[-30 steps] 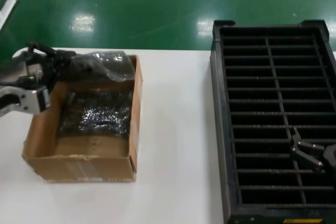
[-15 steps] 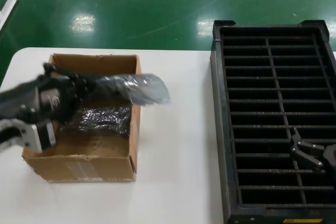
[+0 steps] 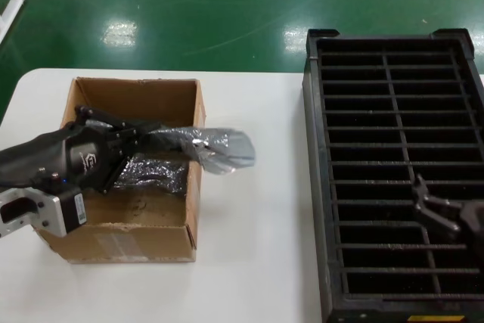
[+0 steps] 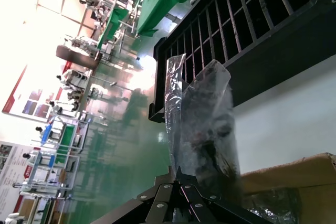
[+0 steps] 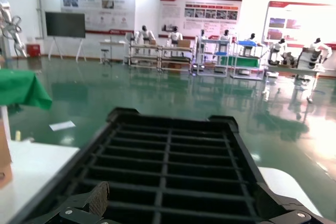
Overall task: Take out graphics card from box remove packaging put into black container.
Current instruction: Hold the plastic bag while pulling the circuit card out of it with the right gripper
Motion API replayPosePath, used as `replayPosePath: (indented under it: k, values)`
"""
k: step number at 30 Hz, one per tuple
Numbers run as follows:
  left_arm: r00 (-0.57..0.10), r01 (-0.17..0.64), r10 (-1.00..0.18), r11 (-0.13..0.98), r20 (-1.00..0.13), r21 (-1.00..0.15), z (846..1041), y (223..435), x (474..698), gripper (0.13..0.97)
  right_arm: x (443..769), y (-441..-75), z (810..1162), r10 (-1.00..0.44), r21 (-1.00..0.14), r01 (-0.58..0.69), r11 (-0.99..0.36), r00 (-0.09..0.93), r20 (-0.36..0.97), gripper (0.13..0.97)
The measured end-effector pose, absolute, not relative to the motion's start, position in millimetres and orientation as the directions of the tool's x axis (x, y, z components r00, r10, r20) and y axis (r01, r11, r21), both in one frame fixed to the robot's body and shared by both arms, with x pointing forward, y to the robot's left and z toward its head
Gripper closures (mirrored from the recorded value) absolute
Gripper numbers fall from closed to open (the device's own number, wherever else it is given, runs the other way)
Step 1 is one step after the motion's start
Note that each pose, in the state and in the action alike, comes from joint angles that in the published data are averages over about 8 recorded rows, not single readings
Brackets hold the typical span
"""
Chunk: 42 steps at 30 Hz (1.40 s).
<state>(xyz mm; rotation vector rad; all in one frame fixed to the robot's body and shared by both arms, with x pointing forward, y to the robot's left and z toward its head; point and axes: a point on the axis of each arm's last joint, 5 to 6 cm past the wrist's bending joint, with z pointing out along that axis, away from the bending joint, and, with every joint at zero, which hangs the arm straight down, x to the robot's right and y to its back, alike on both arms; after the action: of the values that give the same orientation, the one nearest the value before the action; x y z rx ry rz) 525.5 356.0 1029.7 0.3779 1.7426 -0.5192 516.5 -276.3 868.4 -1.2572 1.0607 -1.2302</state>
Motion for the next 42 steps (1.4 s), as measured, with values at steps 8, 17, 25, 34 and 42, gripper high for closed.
replayPosePath:
  k: [8, 17, 25, 34, 42]
  values:
    - [-0.229, 0.513, -0.023, 0.847, -0.973, -0.141, 1029.7, 356, 526, 0.959, 537, -255, 894, -0.982, -0.984, 0.176, -0.026, 0.180, 0.059, 0.130]
    - [-0.229, 0.513, -0.023, 0.847, -0.973, -0.141, 1029.7, 356, 526, 0.959, 546, -238, 916, -0.921, -0.959, 0.272, -0.075, 0.351, 0.172, 0.165]
    - [-0.229, 0.513, -0.023, 0.847, -0.973, -0.141, 1029.7, 356, 526, 0.959, 531, -240, 923, -0.799, -0.929, 0.330, -0.171, 0.504, 0.326, 0.248]
    - [-0.229, 0.513, -0.023, 0.847, -0.973, -0.141, 1029.7, 356, 526, 0.959, 516, -232, 926, -0.649, -0.922, 0.334, -0.197, 0.660, 0.378, 0.402]
    - [-0.229, 0.513, -0.023, 0.847, -0.973, -0.141, 1029.7, 356, 526, 0.959, 526, -217, 924, -0.567, -0.917, 0.329, -0.227, 0.721, 0.399, 0.497]
